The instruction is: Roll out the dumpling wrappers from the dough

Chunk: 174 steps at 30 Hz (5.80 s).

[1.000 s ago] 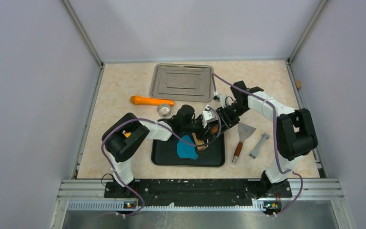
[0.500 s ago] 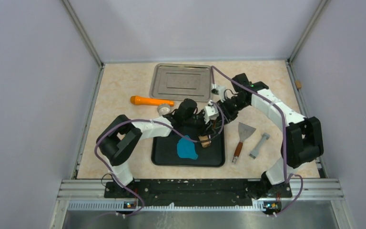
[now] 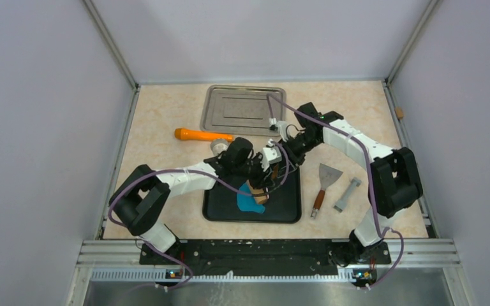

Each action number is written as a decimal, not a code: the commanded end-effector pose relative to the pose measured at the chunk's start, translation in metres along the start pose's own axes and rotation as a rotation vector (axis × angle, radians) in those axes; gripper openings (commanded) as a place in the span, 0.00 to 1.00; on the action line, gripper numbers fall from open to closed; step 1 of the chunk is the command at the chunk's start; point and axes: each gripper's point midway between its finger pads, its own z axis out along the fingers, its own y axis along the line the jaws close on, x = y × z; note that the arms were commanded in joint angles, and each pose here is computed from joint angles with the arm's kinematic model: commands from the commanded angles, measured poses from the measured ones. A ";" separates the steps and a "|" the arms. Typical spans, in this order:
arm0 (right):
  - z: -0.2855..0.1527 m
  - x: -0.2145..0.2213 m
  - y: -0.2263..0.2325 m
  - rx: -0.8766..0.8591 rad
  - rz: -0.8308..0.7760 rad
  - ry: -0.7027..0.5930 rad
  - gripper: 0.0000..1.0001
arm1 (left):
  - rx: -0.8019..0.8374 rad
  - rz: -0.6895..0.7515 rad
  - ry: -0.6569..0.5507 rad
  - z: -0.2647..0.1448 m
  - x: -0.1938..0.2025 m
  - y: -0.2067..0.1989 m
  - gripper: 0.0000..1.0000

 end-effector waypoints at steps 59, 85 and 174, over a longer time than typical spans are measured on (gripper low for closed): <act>0.031 -0.078 -0.007 -0.126 0.174 -0.114 0.59 | -0.207 0.056 -0.116 -0.056 -0.060 0.051 0.00; 0.007 -0.077 -0.012 -0.109 0.138 -0.152 0.00 | -0.273 0.064 -0.039 -0.056 -0.060 0.060 0.35; 0.086 -0.025 0.085 0.182 -1.087 0.470 0.00 | -0.684 -1.132 0.151 -0.159 0.160 0.102 0.00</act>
